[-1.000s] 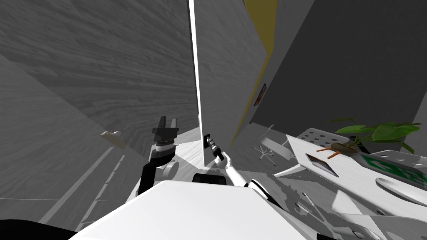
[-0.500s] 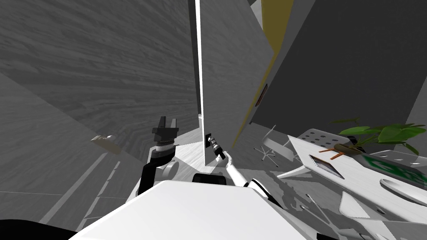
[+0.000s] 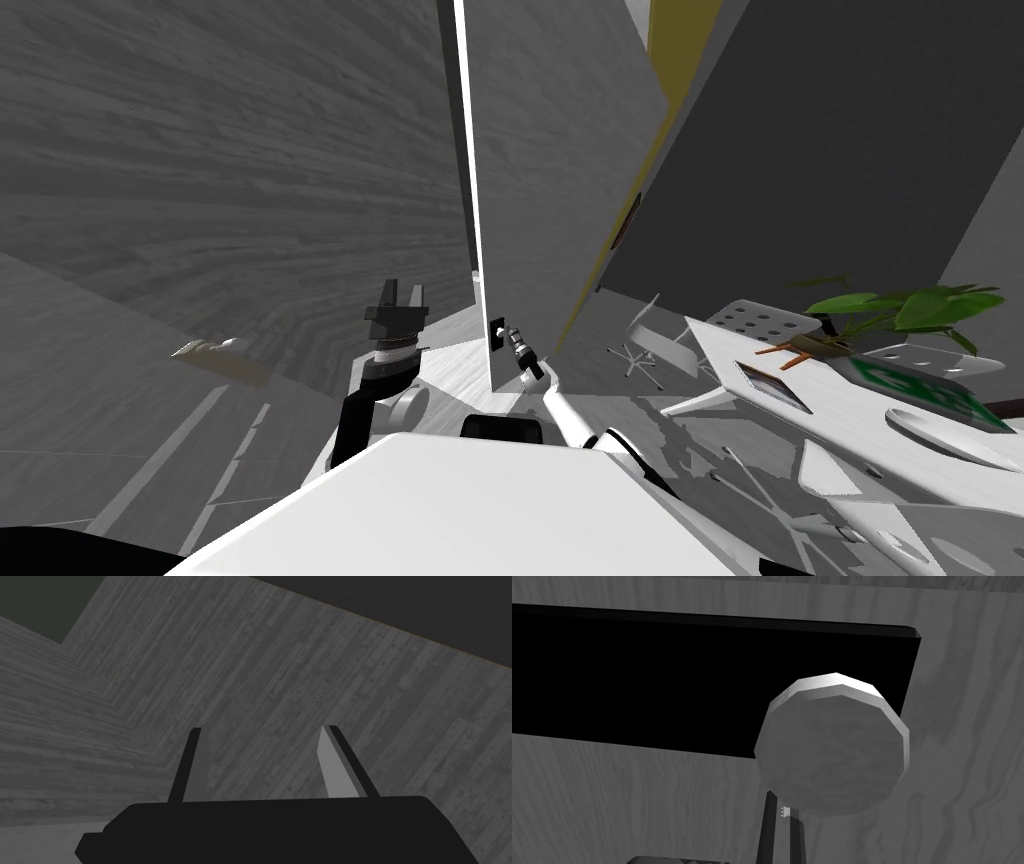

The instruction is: Push the door open

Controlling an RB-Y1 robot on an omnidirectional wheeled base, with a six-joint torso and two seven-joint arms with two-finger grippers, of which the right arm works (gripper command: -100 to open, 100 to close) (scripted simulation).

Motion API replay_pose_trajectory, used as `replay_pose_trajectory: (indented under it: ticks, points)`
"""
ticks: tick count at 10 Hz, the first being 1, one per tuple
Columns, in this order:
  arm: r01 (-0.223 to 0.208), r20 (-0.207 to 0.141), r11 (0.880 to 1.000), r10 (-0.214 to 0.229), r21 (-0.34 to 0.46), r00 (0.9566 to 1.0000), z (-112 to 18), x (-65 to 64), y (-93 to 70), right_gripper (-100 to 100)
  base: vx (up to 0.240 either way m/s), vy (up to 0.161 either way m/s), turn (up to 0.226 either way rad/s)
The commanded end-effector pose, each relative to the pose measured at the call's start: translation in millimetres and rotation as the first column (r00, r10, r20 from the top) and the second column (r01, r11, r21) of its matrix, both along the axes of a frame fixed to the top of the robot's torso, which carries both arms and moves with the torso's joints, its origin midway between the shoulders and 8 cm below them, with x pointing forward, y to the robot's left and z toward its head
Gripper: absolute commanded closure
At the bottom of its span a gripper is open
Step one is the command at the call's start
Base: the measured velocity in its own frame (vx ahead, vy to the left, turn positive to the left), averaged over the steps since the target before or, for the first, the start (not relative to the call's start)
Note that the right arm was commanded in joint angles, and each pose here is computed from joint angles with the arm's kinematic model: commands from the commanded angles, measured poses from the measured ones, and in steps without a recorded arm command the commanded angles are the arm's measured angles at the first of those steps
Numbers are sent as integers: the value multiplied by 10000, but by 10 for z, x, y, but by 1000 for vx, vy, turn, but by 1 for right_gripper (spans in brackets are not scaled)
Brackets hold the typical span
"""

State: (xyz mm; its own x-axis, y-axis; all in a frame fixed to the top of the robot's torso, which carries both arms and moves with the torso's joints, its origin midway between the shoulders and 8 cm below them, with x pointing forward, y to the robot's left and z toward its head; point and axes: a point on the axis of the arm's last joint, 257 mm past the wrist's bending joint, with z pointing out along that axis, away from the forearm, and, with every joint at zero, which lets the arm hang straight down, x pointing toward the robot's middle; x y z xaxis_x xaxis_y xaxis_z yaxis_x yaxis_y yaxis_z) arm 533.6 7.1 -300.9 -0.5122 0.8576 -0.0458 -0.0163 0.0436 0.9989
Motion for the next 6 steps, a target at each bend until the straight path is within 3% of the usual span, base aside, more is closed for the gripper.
replay_pose_trajectory:
  ticks: [1,6]
  points:
    - [-53,-26,10000,53,42,10000,-1,-19,20,-100,-148,-96,3]
    - [-287,-131,9991,291,312,9995,30,-92,173,-100,-204,-81,-12]
